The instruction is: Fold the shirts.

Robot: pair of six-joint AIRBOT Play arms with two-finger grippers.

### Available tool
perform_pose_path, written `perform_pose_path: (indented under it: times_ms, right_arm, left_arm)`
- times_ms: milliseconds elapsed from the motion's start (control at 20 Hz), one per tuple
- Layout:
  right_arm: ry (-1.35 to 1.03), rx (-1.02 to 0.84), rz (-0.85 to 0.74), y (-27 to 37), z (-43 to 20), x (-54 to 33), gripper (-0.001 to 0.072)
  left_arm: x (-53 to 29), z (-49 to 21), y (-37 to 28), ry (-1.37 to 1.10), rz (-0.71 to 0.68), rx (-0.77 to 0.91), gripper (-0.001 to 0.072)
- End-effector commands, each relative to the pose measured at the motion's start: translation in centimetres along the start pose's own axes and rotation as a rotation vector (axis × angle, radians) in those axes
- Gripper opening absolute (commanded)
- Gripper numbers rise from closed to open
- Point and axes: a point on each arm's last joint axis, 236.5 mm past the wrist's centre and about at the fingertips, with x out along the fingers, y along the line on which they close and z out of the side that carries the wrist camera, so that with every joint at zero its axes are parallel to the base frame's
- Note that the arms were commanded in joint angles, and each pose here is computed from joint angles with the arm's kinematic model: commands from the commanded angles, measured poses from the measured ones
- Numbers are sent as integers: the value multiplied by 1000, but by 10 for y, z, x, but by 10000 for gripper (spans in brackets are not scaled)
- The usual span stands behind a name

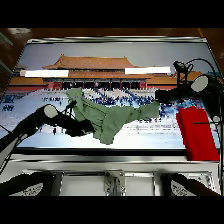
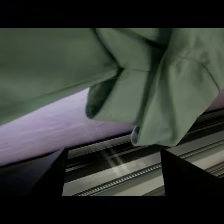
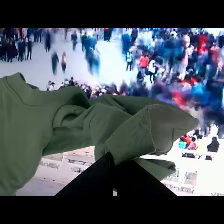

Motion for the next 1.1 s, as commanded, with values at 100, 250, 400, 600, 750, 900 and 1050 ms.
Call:
perform_pose_path:
  times_ms: [100, 250, 400, 600, 750, 900, 1050]
  right_arm:
    - [14, -15, 1, 0, -3, 0, 67]
    - [13, -21, 1, 0, -3, 0, 67]
    - [13, -21, 1, 0, -3, 0, 67]
    - [17, -21, 2, 1, -4, 0, 67]
    - [-23, -41, -1, 2, 3, -10, 62]
    - [-221, -126, -13, 19, 42, -63, 62]
    - [-568, -275, -83, 47, 97, -184, 62]
  left_arm:
    - [54, -14, -23, 24, -79, -94, 665]
    - [69, -11, -27, 16, -97, -123, 665]
    - [77, -3, -31, -18, -111, -154, 478]
    - [67, 13, -46, -78, -136, -17, 39]
    - [-4, 47, -97, -237, -188, 201, 38]
    - [-152, 81, -146, -528, -153, 490, 38]
    - [-365, 80, -191, -1002, -161, 608, 38]
